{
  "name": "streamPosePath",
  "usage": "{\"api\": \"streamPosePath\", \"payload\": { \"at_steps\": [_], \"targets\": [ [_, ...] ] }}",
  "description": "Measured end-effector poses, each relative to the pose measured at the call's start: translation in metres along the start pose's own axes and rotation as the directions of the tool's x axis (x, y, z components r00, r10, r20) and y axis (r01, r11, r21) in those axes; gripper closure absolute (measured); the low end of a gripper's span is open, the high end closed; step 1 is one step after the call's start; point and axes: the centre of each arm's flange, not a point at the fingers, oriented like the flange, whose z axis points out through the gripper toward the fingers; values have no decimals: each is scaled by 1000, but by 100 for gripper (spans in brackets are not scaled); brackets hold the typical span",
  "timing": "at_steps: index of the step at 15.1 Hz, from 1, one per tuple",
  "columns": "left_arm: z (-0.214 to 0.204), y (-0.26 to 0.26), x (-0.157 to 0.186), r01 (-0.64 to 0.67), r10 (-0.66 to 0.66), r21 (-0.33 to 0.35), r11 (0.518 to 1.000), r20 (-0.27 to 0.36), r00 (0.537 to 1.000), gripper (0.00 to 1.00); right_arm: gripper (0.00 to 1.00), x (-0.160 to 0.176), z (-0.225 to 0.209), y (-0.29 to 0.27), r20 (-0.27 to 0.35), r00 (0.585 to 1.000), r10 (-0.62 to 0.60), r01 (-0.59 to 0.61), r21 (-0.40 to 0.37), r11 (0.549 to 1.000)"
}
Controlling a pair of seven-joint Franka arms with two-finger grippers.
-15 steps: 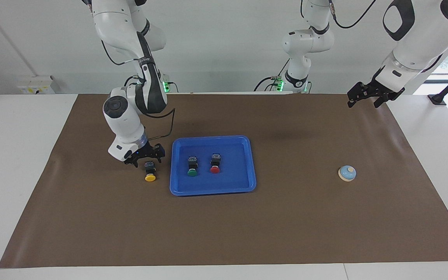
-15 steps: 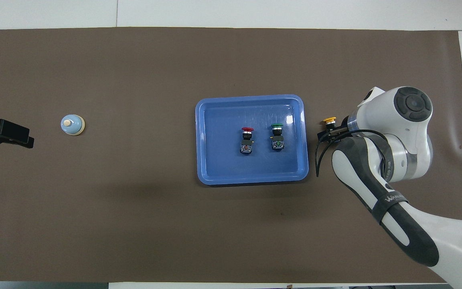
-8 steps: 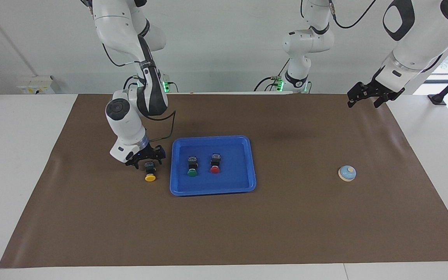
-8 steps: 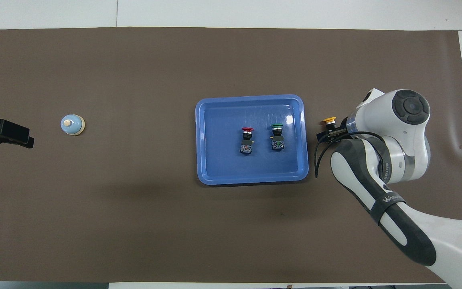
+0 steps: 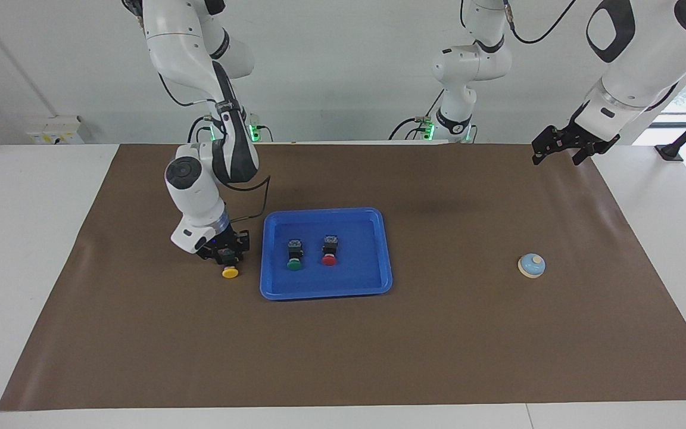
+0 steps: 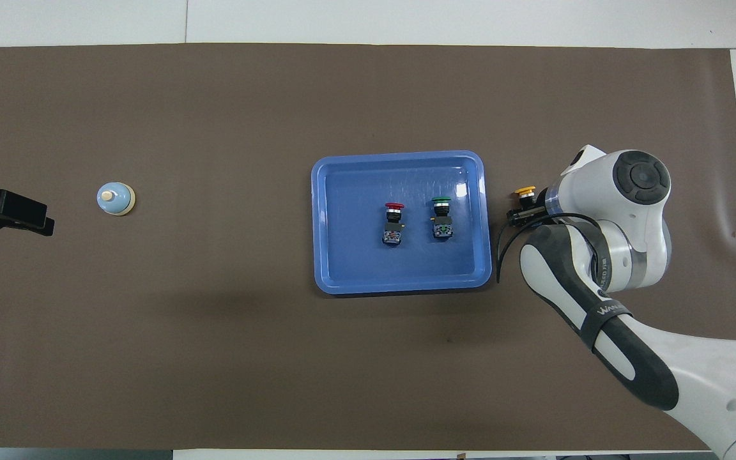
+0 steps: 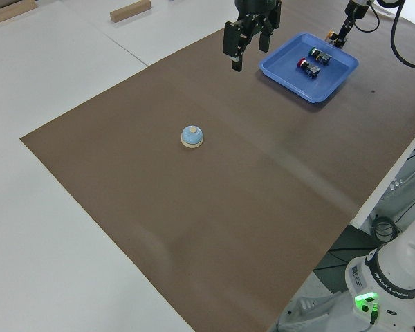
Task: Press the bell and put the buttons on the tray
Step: 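Carry the yellow button into the tray beside the red one and release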
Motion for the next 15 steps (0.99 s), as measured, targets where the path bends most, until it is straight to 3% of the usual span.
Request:
{"api": "streamPosePath", "payload": {
  "at_steps": [1,4,7,11,15],
  "targets": [
    [0,0,0,0,0,0,1000,0,1000,0,59,1,-2,0,-4,1000,2,-2,0,1000],
    [0,0,0,0,0,0,1000,0,1000,0,59,13,-27,-1,17,999,34,-34,2,999],
    [0,0,0,0,0,0,1000,0,1000,0,59,38,-86,-31,38,987,154,-154,2,988],
    [0,0,0,0,0,0,1000,0,1000,0,59,54,-126,-153,4,960,278,-278,19,960],
    [0,0,0,0,0,0,1000,0,1000,0,59,69,-97,-270,8,942,336,-336,33,941]
  ]
}}
